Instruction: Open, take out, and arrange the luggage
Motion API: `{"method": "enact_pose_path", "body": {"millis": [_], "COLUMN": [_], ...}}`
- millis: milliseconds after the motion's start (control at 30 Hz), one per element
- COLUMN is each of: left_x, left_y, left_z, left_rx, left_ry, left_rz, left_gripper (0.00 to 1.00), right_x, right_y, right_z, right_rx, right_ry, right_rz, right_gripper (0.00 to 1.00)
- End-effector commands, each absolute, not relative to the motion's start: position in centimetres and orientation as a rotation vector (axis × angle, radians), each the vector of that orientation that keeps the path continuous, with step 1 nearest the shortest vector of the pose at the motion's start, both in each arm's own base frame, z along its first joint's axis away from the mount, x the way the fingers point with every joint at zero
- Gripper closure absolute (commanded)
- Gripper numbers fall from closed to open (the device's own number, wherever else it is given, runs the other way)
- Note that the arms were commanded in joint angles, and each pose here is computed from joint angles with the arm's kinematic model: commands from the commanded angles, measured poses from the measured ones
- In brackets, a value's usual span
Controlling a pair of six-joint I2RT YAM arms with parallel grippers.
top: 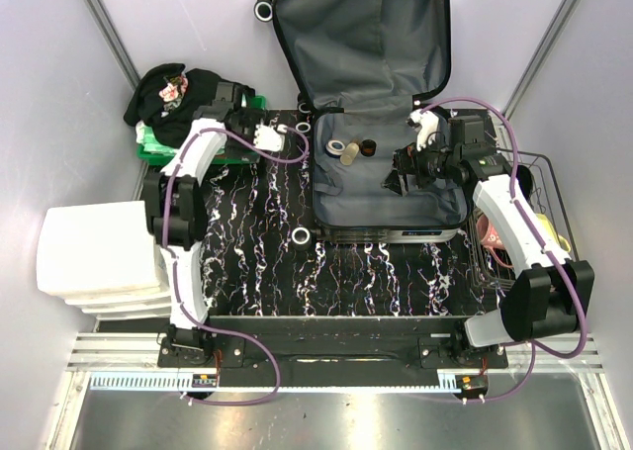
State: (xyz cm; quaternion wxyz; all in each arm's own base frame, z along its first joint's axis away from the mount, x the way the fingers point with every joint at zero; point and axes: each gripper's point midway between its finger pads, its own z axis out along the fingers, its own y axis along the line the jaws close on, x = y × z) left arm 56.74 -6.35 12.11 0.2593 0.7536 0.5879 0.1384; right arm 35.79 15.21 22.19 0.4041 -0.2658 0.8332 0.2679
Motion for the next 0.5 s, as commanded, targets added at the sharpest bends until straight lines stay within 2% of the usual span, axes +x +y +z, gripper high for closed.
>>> {"method": "enact_pose_path", "body": {"millis": [0, 133, 233, 333, 433, 467], "left_x": [53.7, 49.4, 46.3, 41.5, 36.8, 34.1], "left_y": [-10.2, -11.6, -10.3, -7.6, -4.5, -5.5], "left_z": [28.0, 33.2, 38.5, 40.2, 40.9, 42.1], "left_rx": [1.729, 1.5, 1.134, 0.837, 0.546, 0.51], "left_ry": [1.412, 1.476, 1.622, 1.845, 1.992, 1.972], "left_rz": [0.469, 0.356, 0.223, 0.063, -0.085, -0.22], "left_gripper": [0.01, 0.01, 0.01, 0.01, 0.01, 0.01], "right_x": [36.4, 36.7, 36.8, 36.9, 37.0, 37.0], "right_y": [15.6, 15.9, 16.3, 16.6, 16.8, 17.0], "right_z": [23.2, 23.4, 23.8, 24.2, 24.6, 24.7], "right_rx": [-0.711, -0.74, -0.775, -0.789, -0.789, -0.794], "right_ry": [2.043, 2.015, 1.984, 1.952, 1.926, 1.919], "right_rz": [0.692, 0.701, 0.719, 0.73, 0.739, 0.747], "right_gripper": [0.0, 0.0, 0.0, 0.0, 0.0, 0.0]}}
